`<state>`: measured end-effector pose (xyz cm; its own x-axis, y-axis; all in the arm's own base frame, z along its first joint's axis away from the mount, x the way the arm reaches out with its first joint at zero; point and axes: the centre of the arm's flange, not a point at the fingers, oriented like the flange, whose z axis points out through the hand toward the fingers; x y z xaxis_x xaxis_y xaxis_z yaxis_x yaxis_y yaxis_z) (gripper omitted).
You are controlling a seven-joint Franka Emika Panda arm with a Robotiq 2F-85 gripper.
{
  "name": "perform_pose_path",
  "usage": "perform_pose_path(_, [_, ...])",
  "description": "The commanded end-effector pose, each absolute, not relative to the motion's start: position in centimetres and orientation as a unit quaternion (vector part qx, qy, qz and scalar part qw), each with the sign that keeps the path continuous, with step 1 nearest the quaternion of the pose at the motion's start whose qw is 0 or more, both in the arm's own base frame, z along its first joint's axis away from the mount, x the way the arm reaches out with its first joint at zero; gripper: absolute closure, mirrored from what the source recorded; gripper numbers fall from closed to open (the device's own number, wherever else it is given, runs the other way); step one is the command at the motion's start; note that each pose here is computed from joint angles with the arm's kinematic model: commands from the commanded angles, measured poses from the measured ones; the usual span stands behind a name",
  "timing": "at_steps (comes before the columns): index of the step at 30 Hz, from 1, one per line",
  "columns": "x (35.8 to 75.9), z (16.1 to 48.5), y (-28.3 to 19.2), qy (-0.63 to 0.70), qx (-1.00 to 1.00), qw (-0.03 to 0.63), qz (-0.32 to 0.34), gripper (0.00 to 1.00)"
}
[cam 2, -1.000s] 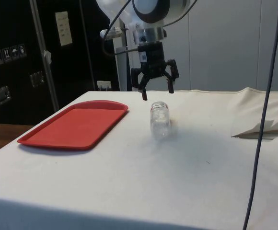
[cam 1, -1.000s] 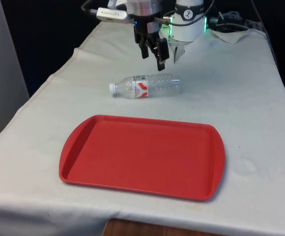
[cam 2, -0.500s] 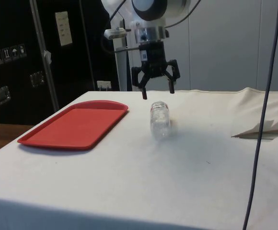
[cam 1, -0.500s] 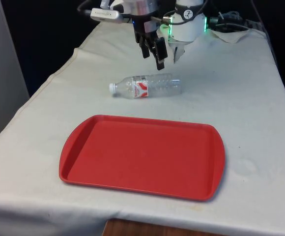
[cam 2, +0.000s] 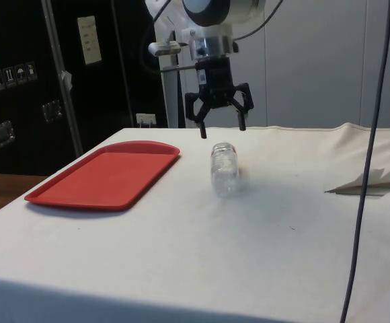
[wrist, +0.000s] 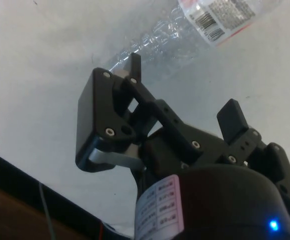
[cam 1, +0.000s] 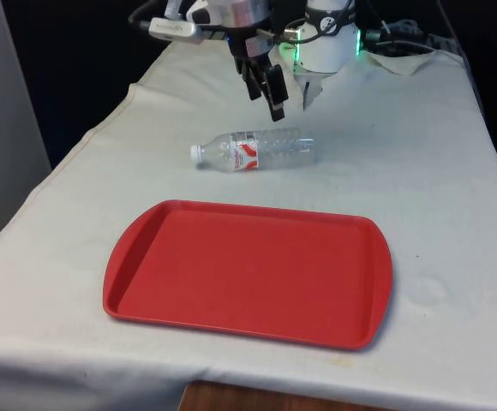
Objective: Place the bottle upright on the tray.
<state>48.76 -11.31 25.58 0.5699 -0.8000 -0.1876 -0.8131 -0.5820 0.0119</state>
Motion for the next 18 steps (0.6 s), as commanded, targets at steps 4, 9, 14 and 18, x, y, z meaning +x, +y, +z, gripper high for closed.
perform_pose_path(4, [49.1, 25.4, -11.4, 0.464, -0.88, 0.046, 0.092, 0.0])
perform_pose_path(9, [49.5, 24.9, -11.4, 0.472, -0.875, 0.052, 0.095, 0.0])
perform_pose_path(14, [49.7, 24.5, -11.5, 0.478, -0.872, 0.052, 0.095, 0.0])
perform_pose_path(18, [49.9, 24.0, -11.7, 0.485, -0.866, 0.061, 0.103, 0.0])
